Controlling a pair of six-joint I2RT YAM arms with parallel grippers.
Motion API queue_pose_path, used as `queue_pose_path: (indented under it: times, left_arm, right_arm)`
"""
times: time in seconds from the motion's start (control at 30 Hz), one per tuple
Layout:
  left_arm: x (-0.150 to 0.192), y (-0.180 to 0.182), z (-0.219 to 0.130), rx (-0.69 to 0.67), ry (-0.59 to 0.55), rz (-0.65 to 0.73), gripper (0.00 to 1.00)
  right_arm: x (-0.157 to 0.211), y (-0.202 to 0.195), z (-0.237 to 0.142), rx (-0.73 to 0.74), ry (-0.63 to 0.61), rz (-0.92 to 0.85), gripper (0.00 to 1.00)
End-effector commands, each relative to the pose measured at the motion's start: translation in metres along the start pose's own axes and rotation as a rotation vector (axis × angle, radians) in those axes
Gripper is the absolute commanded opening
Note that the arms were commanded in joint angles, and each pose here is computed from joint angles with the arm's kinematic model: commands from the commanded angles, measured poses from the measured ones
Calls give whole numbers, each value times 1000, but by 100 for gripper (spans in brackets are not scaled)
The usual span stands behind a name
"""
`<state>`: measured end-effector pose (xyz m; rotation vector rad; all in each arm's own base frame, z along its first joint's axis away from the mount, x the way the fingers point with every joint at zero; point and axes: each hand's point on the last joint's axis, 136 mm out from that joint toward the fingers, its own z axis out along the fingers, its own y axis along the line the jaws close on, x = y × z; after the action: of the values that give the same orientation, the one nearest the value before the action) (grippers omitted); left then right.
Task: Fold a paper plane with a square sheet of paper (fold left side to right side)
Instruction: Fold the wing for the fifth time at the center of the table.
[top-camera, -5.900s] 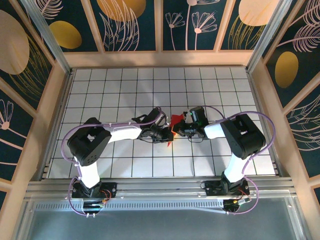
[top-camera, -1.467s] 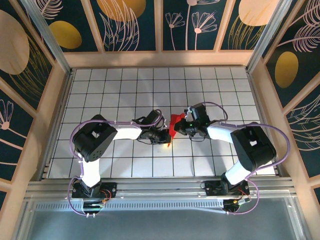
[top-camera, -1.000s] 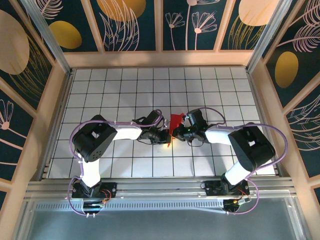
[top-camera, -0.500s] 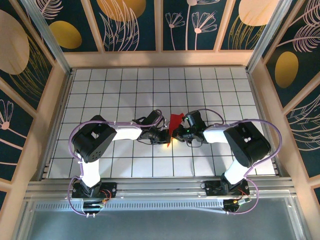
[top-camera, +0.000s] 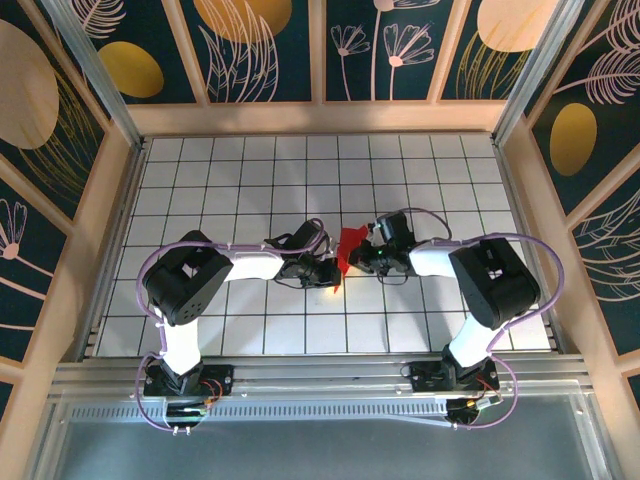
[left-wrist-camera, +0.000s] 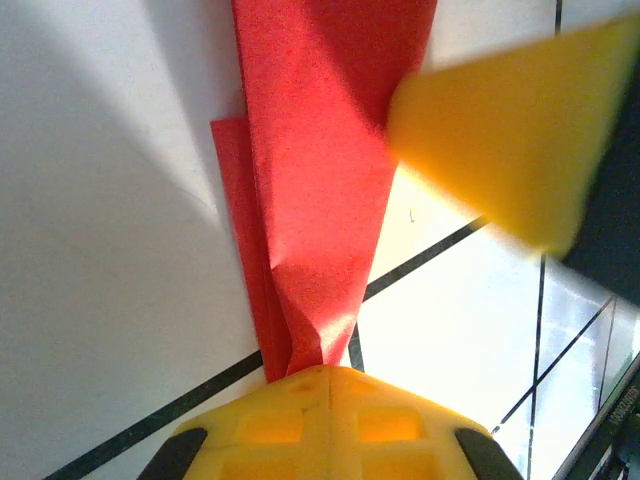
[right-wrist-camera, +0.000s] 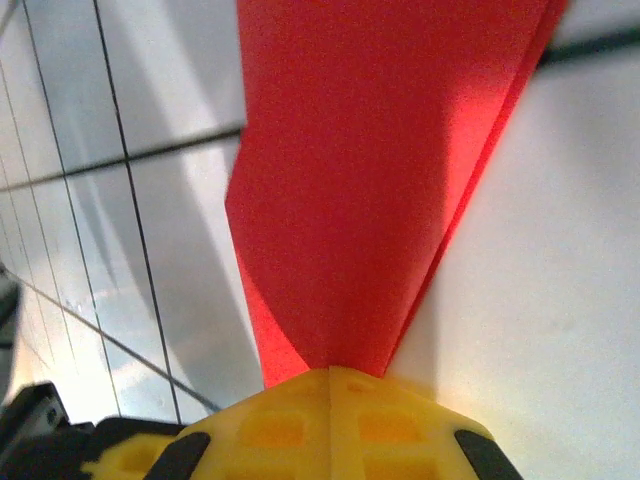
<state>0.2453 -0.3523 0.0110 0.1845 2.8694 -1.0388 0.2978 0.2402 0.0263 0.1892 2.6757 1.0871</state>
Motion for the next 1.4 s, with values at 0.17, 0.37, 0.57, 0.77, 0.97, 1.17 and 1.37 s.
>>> queue_pose_path:
  times: [0.17, 0.37, 0.57, 0.77, 0.97, 1.17, 1.37]
  left_arm:
    - [32, 59, 5, -207, 78, -73, 0]
    - [28, 46, 4, -154, 70, -69, 0]
    - [14, 9, -9, -47, 45, -43, 0]
    - [-8, -38, -23, 72, 15, 4, 0]
    - [-15, -44, -10, 100, 35, 19, 0]
    - [-23, -33, 6, 46, 37, 28, 0]
    - [-20, -17, 16, 3, 45, 13, 0]
  right_arm:
    - [-32, 14, -2, -27, -44, -59, 0]
    - [-27, -2, 11, 3, -21, -28, 0]
    - [-21, -32, 18, 77, 8, 27, 0]
    - [-14, -40, 18, 95, 30, 38, 0]
    - [-12, -41, 17, 97, 34, 41, 0]
    - [-8, -42, 17, 102, 43, 44, 0]
    - [-6, -45, 17, 110, 44, 45, 0]
